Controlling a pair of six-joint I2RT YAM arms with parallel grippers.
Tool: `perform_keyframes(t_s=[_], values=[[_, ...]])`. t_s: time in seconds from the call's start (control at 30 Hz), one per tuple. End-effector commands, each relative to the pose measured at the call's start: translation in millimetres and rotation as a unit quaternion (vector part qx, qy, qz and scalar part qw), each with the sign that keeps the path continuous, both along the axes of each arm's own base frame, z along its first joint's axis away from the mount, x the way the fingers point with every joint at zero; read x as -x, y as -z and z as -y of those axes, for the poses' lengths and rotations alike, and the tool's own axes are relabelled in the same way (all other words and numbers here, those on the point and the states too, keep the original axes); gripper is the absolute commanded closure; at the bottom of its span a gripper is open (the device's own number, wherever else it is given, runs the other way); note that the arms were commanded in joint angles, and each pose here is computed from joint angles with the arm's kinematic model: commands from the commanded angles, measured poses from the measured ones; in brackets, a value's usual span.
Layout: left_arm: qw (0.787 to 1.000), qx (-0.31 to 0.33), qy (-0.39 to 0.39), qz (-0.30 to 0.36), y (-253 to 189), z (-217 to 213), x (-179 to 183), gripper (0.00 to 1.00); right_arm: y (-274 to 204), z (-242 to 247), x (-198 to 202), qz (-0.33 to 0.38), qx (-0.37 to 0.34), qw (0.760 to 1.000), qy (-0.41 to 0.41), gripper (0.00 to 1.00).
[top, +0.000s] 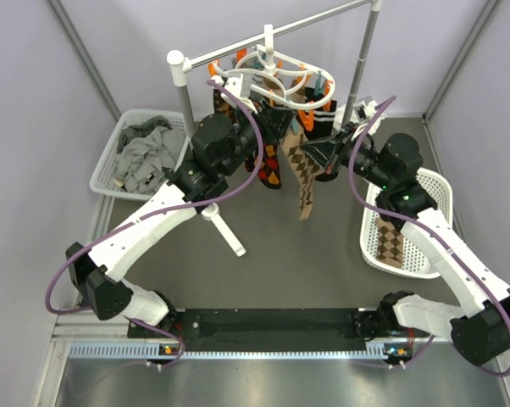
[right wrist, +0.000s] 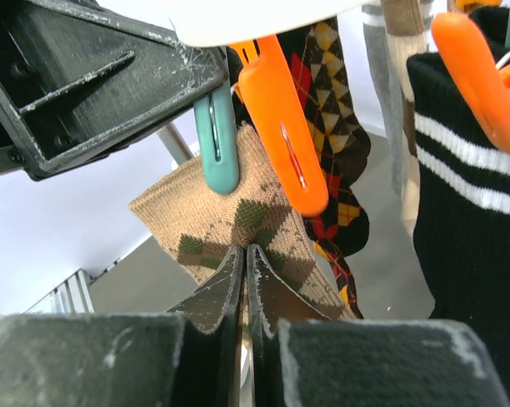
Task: Clip the socks to the hanger
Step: Clamp the sock onto the hanger.
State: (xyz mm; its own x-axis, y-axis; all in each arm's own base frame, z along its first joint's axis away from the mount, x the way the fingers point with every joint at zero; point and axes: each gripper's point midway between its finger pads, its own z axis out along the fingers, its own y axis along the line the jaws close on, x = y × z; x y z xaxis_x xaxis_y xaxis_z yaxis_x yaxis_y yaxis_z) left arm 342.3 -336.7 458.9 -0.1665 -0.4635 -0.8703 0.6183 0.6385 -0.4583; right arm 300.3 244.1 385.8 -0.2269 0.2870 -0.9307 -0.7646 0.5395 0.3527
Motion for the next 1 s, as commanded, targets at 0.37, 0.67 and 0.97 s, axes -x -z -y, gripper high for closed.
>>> perform_keyframes(t_s=[0.37,0.67,0.97], values=[[1.0,0.022,0.008,0.019,-18.4,-6.0,9.0,0.77,-54.6,-3.3,0.2,0.063,-0.043,0.997,-0.001,1.0],[0.999,0.025,-0.006,0.032,-28.8,-15.2,10.7,0.33,-61.2,-3.7,-0.8,0.069,-0.048,0.996,-0.001,1.0],[0.999,0.017,-0.034,0.035,-30.3,-27.6,9.3,0.28,-38.2,12.3,-16.0,0.056,-0.01,0.996,0.063,0.61]])
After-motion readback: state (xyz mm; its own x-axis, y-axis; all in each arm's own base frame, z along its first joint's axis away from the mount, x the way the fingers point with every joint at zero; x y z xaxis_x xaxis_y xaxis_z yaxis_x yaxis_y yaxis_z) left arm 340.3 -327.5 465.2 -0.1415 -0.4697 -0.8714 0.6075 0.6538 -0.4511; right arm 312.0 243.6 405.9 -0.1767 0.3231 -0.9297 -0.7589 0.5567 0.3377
